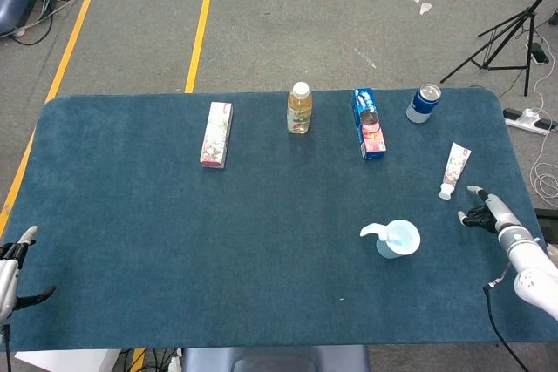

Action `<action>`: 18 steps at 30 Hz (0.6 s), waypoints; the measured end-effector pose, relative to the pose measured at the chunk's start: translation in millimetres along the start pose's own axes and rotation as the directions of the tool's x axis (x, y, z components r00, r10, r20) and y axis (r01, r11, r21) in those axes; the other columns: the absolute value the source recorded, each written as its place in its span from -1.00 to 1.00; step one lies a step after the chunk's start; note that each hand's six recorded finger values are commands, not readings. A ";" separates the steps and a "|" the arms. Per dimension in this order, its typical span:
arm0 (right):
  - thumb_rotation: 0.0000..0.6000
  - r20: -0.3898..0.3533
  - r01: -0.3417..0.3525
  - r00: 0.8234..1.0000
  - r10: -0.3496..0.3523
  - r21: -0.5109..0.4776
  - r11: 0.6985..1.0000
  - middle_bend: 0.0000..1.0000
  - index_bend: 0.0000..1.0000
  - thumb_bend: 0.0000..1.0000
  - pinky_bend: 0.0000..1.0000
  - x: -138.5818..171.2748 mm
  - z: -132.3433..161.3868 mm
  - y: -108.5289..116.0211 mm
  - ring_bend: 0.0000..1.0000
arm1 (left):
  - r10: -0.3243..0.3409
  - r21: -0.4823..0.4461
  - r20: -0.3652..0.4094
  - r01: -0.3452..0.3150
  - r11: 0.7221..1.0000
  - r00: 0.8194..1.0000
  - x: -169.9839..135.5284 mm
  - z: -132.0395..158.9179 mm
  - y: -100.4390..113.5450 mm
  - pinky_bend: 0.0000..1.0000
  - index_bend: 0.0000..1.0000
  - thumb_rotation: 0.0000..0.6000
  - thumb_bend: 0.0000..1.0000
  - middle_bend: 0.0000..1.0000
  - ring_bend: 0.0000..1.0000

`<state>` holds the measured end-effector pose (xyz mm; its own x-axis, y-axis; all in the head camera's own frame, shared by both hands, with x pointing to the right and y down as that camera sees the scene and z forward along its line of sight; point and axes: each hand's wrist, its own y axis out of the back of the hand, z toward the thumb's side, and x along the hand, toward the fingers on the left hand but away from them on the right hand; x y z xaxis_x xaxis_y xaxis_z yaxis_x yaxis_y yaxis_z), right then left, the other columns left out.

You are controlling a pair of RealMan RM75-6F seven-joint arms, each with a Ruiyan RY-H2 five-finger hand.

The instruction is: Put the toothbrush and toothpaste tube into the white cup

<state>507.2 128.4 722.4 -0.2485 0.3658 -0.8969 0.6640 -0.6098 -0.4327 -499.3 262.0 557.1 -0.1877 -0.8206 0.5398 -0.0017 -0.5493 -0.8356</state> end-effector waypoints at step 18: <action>1.00 -0.095 -0.111 0.989 0.115 0.053 0.992 0.65 -0.90 -0.27 0.97 -5.7 43.3 -47.8 0.84 | 0.007 -0.011 -0.002 -0.007 1.000 1.000 -0.7 -1.1 3.2 -0.44 -0.87 1.00 -1.00 -0.49 -0.55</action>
<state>446.3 125.0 744.3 -0.1019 0.3585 -0.9279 0.6493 -0.6827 -0.3351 -500.2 261.0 553.9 -0.1892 -0.8244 0.5334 -0.0108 -0.5414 -0.8407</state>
